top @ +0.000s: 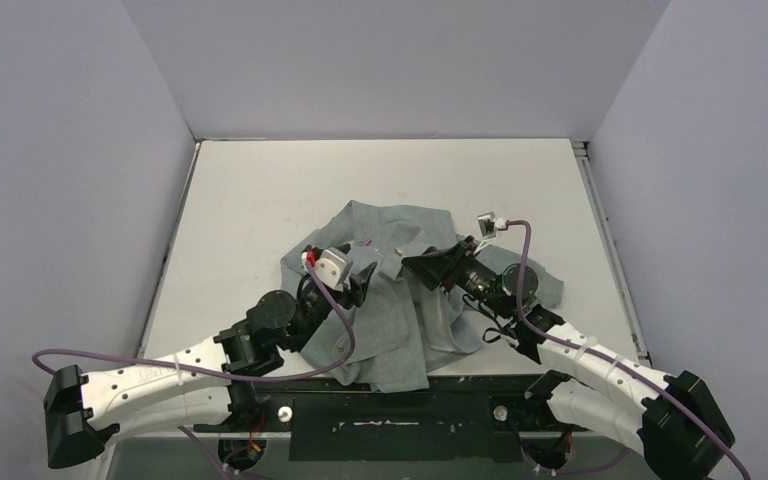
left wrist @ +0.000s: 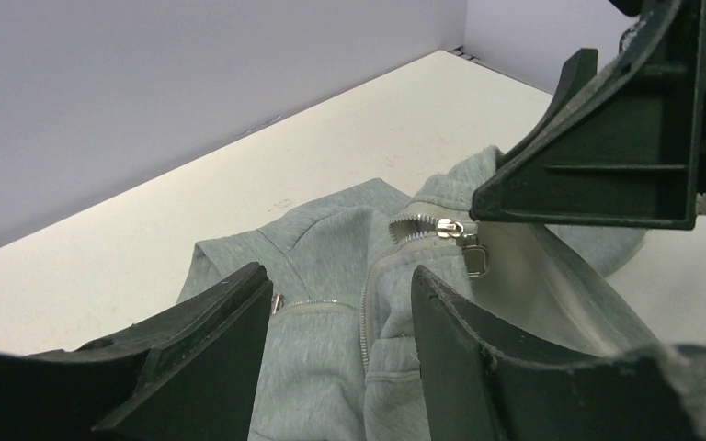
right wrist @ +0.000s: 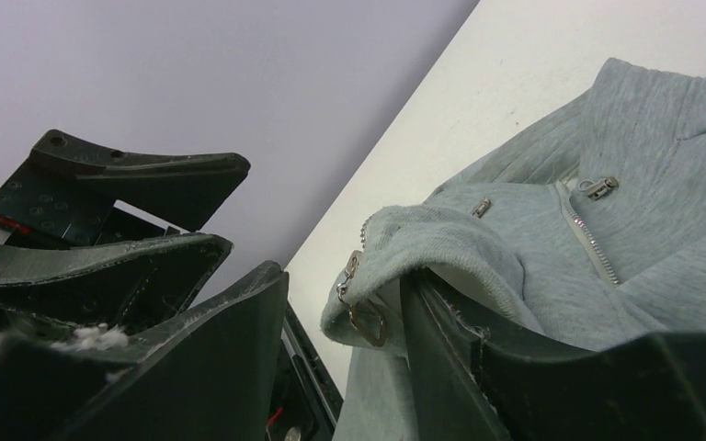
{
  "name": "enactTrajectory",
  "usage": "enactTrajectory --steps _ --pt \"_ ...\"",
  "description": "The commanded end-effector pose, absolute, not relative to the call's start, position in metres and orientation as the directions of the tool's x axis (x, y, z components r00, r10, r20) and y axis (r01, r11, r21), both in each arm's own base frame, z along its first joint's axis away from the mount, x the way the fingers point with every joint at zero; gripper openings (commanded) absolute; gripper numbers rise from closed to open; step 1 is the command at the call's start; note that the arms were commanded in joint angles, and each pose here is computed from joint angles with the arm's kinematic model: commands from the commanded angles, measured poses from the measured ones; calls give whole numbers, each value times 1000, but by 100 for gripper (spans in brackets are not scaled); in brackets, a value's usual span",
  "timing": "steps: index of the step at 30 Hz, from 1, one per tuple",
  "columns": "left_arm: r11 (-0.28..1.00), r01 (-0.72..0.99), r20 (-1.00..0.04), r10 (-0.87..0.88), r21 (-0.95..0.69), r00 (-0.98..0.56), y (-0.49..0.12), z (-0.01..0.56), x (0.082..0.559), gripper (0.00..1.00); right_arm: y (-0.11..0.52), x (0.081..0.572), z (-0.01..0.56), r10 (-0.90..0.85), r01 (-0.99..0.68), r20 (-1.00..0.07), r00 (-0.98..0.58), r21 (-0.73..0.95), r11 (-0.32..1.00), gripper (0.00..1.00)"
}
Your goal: Zip up the jacket
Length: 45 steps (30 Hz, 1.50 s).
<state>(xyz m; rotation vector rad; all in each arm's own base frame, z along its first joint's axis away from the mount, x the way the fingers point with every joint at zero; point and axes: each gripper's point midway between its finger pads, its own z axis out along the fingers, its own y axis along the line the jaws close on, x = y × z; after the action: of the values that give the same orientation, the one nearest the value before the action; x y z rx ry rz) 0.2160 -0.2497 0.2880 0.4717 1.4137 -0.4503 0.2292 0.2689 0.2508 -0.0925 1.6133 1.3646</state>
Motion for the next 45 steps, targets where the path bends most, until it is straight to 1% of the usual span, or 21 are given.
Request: enactTrajectory --steps 1,10,14,17,24,29,31,34,36,38,40,42,43,45 --pt "830 556 -986 -125 -43 109 -248 307 217 55 269 221 258 495 -635 -704 -510 696 336 50" --pt "830 548 -980 -178 -99 93 -247 309 219 55 270 211 244 414 -671 -753 -511 651 355 53" --pt "829 549 -978 -188 -106 95 -247 309 220 55 271 205 238 347 -706 -795 -497 603 370 54" --pt "825 547 -973 -218 -141 79 -247 309 219 55 269 200 238 294 -729 -825 -483 565 387 54" --pt "830 534 -971 -228 -159 66 -242 303 219 55 261 187 249 191 -784 -884 -427 467 409 56" --pt "814 554 -968 -246 -176 53 -241 300 215 56 256 186 265 159 -807 -914 -374 405 429 56" --pt "803 559 -961 -272 -205 39 -239 300 212 58 253 188 274 165 -807 -921 -353 388 445 56" --pt "777 551 -935 -353 -305 -20 -236 304 208 62 249 194 283 167 -798 -931 -326 365 479 56" --pt "740 535 -896 -436 -408 -81 -235 307 206 64 247 197 288 172 -794 -934 -313 357 492 56" --pt "686 496 -832 -532 -532 -156 -234 309 204 67 247 199 291 177 -790 -934 -310 356 499 56" --pt "605 435 -732 -642 -667 -230 -232 311 203 68 247 199 293 182 -789 -934 -306 356 501 56" --pt "490 332 -582 -759 -806 -294 -229 308 204 68 245 201 294 193 -780 -932 -306 362 510 56" --pt "392 274 -469 -819 -878 -332 -230 308 204 68 244 202 295 200 -775 -930 -307 367 515 56" --pt "255 179 -306 -876 -950 -373 -232 303 204 68 242 202 297 220 -766 -927 -303 375 522 56"
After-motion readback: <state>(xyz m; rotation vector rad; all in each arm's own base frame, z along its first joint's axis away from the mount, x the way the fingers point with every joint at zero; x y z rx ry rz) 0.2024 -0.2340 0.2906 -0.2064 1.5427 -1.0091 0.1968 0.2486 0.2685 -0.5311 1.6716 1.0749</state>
